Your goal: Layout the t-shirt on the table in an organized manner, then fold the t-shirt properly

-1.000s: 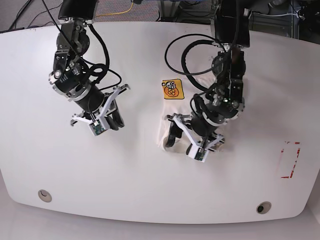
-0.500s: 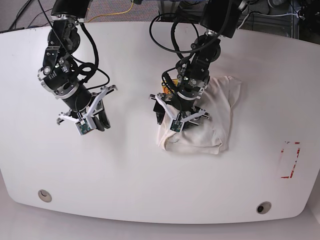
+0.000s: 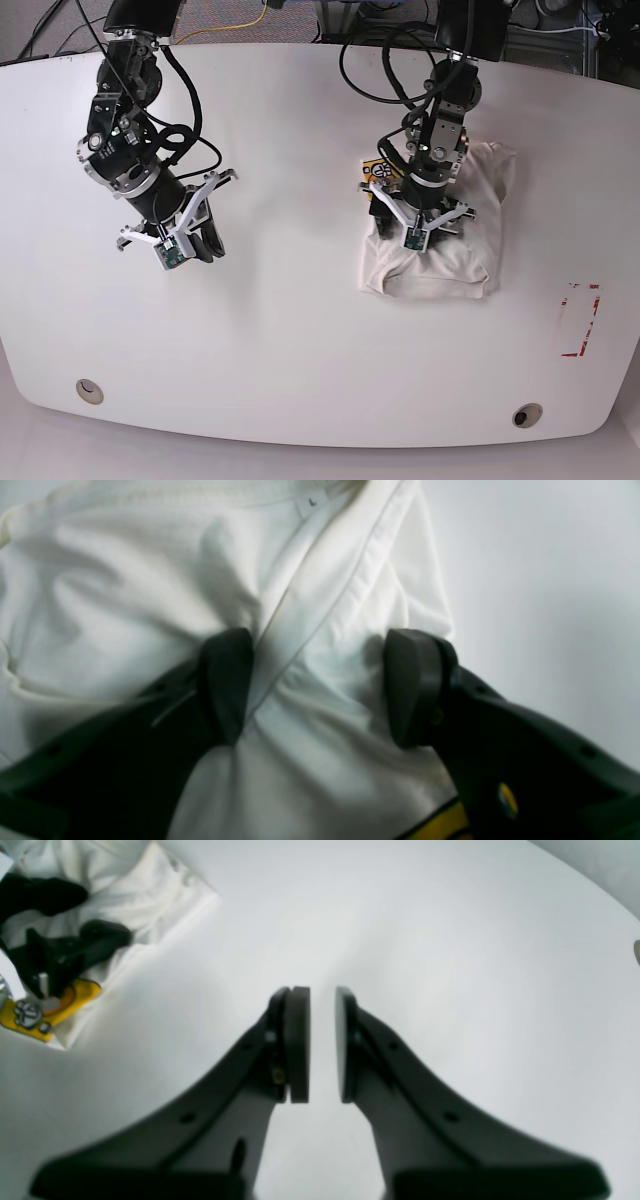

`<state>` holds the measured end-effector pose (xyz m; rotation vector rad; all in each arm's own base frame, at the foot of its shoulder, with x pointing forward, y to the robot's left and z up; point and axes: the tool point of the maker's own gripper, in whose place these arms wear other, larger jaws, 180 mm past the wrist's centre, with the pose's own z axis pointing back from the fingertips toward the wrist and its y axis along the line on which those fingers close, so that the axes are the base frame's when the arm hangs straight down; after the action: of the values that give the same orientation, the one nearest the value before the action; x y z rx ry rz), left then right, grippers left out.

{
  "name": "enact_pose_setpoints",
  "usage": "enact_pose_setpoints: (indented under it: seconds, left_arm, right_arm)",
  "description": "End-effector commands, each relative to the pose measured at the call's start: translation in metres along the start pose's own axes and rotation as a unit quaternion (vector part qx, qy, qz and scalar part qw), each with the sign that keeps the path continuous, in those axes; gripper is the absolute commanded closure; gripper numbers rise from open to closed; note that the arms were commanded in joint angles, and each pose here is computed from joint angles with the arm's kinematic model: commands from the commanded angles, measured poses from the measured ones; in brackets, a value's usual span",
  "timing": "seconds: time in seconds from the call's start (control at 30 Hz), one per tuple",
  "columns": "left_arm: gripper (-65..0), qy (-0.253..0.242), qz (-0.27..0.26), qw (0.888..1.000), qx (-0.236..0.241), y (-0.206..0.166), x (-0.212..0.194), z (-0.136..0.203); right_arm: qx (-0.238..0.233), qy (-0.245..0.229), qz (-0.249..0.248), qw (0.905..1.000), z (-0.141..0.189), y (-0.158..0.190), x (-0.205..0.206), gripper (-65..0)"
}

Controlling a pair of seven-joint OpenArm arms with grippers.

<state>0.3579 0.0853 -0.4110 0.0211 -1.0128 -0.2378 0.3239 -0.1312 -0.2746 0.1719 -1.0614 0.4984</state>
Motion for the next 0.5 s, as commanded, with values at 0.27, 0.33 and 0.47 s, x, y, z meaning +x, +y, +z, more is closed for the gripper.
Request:
enact_pose_setpoints:
  seconds: [0.27,0.33,0.47]
  left_arm:
    - [-38.5,0.027,0.007,0.999,0.029,0.092,-0.034,0.030]
    - [-38.5,0.036,0.002,0.999,0.029,0.105,-0.042,0.036]
    - [-38.5,0.051,-0.008,0.998,0.048,0.141,-0.056,0.050]
  right_arm:
    - [0.001,-0.028,0.005,0.9996,0.003,0.000,0.015,-8.6]
    - [0.003,-0.025,0.004,0.9997,0.003,0.002,0.012,-8.6]
    - [0.004,-0.024,0.003,0.9997,0.003,0.003,0.011,-8.6]
